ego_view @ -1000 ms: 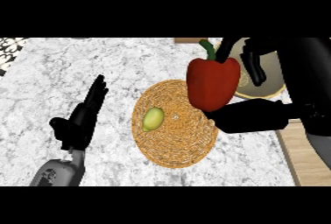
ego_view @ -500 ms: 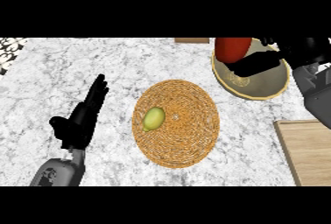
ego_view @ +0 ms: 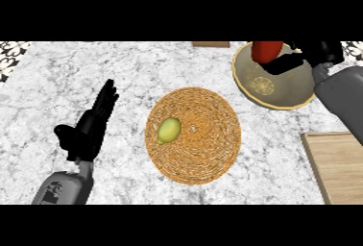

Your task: Pick the bell pepper from the placemat and place it in the bowl

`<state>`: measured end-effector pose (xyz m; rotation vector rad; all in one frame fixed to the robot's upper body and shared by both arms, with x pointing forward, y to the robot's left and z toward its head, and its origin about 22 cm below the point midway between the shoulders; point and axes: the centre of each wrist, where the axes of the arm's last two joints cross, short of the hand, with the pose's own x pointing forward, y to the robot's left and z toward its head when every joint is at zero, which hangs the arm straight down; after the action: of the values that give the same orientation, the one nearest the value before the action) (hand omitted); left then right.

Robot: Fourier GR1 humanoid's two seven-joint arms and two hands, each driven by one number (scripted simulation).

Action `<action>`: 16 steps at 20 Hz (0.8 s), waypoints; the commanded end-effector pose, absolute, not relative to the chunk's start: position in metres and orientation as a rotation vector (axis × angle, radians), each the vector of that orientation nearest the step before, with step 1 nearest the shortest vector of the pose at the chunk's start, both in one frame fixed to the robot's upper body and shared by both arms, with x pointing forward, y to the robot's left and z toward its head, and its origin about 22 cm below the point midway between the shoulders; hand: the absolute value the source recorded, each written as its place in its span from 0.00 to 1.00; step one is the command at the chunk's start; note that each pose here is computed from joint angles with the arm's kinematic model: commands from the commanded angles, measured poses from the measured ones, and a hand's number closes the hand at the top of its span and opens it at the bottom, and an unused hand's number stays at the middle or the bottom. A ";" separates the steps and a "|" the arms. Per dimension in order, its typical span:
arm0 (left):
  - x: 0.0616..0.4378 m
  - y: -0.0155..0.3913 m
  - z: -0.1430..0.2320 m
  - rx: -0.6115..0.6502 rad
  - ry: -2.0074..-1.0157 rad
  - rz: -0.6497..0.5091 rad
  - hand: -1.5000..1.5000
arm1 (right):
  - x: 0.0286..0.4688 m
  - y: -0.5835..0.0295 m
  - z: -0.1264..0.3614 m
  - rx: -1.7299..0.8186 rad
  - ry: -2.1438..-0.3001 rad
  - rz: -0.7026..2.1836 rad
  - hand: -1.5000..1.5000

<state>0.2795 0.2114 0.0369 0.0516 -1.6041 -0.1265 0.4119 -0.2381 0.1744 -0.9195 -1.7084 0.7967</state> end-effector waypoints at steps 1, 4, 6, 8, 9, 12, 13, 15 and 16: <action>0.277 0.213 0.028 0.043 -1.625 -0.132 0.50 | 0.430 -0.276 0.151 -0.930 -1.642 0.812 1.00; 0.280 0.198 0.026 0.035 -1.616 -0.152 0.50 | 0.427 -0.270 0.105 -0.806 -1.567 0.869 1.00; 0.281 0.213 0.030 0.040 -1.594 -0.137 0.50 | 0.438 -0.274 0.128 -0.733 -1.523 0.780 1.00; 0.274 0.204 0.034 0.040 -1.617 -0.134 0.50 | 0.433 -0.300 0.115 -0.635 -1.517 0.807 0.00; 0.271 0.212 0.040 0.022 -1.612 -0.141 0.50 | 0.438 -0.275 0.106 -0.597 -1.509 0.816 0.00; 0.279 0.199 0.020 0.056 -1.604 -0.132 0.50 | 0.439 -0.290 0.108 -0.490 -1.607 0.821 0.00; 0.266 0.208 0.018 0.036 -1.594 -0.134 0.50 | 0.439 -0.297 0.108 -0.487 -1.626 0.770 0.00; 0.274 0.191 0.019 0.039 -1.626 -0.141 0.50 | 0.438 -0.289 0.093 -0.426 -1.687 0.716 0.00; 0.287 0.197 0.031 0.041 -1.599 -0.118 0.50 | 0.443 -0.302 0.120 -0.424 -1.756 0.681 0.00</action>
<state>0.2772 0.2015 0.0267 0.0411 -1.6048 -0.1326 0.4398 -0.2909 0.1117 -0.5091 -1.6424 0.7626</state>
